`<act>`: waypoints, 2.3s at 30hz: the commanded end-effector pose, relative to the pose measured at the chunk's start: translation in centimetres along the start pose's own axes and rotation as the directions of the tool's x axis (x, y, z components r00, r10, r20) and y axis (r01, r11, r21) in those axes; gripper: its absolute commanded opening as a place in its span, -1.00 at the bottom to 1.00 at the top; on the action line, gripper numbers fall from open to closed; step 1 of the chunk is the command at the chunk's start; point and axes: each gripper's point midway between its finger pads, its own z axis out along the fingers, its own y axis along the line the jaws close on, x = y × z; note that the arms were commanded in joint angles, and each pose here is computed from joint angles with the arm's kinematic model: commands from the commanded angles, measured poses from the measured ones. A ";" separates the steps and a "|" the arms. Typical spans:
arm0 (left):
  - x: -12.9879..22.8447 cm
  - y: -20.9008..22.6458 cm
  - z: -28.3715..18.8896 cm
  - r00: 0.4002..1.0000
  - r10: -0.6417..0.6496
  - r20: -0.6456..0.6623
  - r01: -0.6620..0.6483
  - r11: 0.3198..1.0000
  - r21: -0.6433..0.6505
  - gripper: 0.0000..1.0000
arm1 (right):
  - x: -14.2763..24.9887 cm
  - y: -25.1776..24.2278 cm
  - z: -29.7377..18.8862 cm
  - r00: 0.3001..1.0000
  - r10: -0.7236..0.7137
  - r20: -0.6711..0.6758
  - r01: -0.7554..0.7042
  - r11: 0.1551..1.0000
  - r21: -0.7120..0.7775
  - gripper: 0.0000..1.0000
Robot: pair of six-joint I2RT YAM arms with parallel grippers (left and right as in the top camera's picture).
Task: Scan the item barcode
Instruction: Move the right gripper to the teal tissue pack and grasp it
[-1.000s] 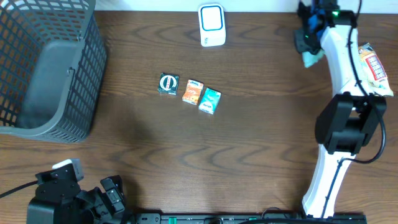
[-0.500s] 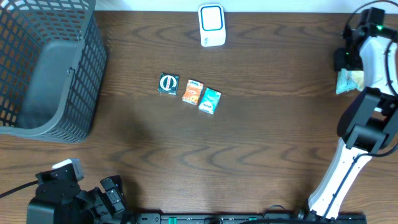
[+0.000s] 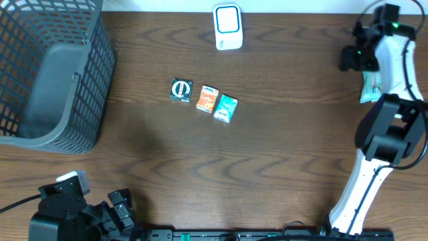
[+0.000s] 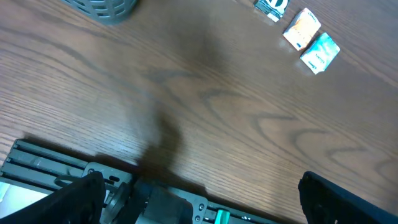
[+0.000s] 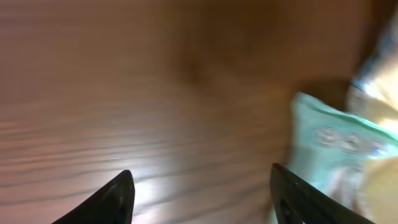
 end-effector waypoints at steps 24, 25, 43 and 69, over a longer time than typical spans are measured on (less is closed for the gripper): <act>-0.2 0.1 -0.1 1.000 -0.011 0.008 0.012 1.000 -0.008 0.95 | 12.8 32.7 -3.3 0.911 -0.217 -0.351 0.076 0.924 -0.376 0.29; -0.2 0.1 -0.1 1.000 -0.011 0.008 0.012 1.000 -0.008 0.95 | 13.0 32.7 -3.2 0.907 -0.219 -0.360 0.071 0.922 -0.380 0.29; -0.2 0.1 -0.1 1.000 -0.011 0.008 0.012 1.000 -0.008 0.96 | 13.9 28.4 -11.8 0.924 -0.207 -0.322 0.138 0.965 -0.224 0.25; -0.2 0.1 -0.1 1.000 -0.011 0.008 0.012 1.000 -0.008 0.96 | 14.6 29.0 -8.3 0.983 -0.076 -0.168 -0.025 0.848 -0.530 0.99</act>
